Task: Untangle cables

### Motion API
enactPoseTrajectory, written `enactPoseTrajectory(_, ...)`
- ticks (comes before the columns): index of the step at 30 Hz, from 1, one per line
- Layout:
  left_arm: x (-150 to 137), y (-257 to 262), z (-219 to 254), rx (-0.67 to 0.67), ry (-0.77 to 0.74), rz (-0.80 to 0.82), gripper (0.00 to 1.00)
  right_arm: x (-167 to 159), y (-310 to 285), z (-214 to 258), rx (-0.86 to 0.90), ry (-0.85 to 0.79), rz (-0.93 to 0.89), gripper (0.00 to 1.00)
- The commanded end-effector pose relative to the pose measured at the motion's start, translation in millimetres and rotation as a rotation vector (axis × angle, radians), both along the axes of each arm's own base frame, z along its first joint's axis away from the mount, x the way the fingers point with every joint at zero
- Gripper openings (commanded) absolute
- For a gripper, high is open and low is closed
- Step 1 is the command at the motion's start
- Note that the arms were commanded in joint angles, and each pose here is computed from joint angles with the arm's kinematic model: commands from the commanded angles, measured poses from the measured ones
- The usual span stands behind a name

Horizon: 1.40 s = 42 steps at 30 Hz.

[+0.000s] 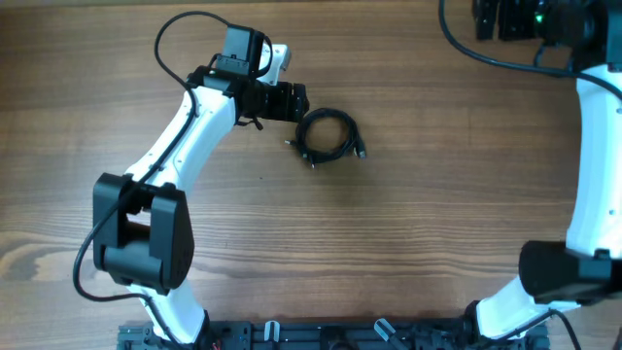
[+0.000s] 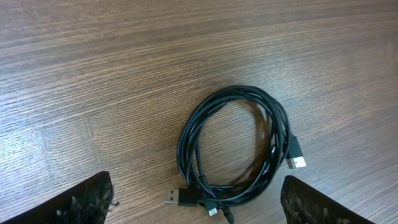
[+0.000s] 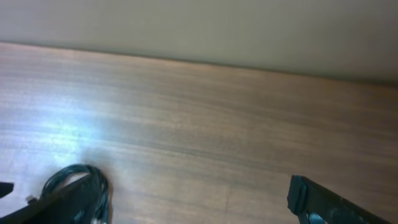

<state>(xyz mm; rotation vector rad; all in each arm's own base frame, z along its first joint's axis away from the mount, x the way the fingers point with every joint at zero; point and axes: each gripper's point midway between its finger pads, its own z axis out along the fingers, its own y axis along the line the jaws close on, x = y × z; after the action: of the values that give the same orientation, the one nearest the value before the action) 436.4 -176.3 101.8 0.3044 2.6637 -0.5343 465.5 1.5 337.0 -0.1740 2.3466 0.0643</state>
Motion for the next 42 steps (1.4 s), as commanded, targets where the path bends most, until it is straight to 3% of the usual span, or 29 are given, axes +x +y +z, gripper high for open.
enactPoseTrajectory(1,4,-3,-13,-0.002,0.02,-0.02,0.88,19,5,-29,0.044,0.059,-0.003,1.0)
enactPoseTrajectory(11,6,-4,-12,-0.007,0.009,-0.017,0.89,47,3,-100,0.048,0.196,-0.013,1.0)
enactPoseTrajectory(17,8,-15,-10,-0.013,-0.016,-0.039,0.89,45,-2,-109,0.054,0.231,-0.065,1.0)
enactPoseTrajectory(22,6,-20,-9,-0.014,-0.02,-0.05,0.89,63,-9,-97,0.003,0.138,-0.071,1.0)
enactPoseTrajectory(31,5,-18,-11,-0.004,-0.008,-0.039,0.86,117,-3,-19,-0.098,-0.244,-0.112,1.0)
enactPoseTrajectory(36,6,-15,-12,0.007,-0.008,-0.016,0.86,117,-15,-17,-0.172,-0.247,-0.151,1.0)
enactPoseTrajectory(42,8,-12,-13,0.024,-0.013,-0.007,0.89,88,-72,-19,-0.155,-0.189,-0.262,1.0)
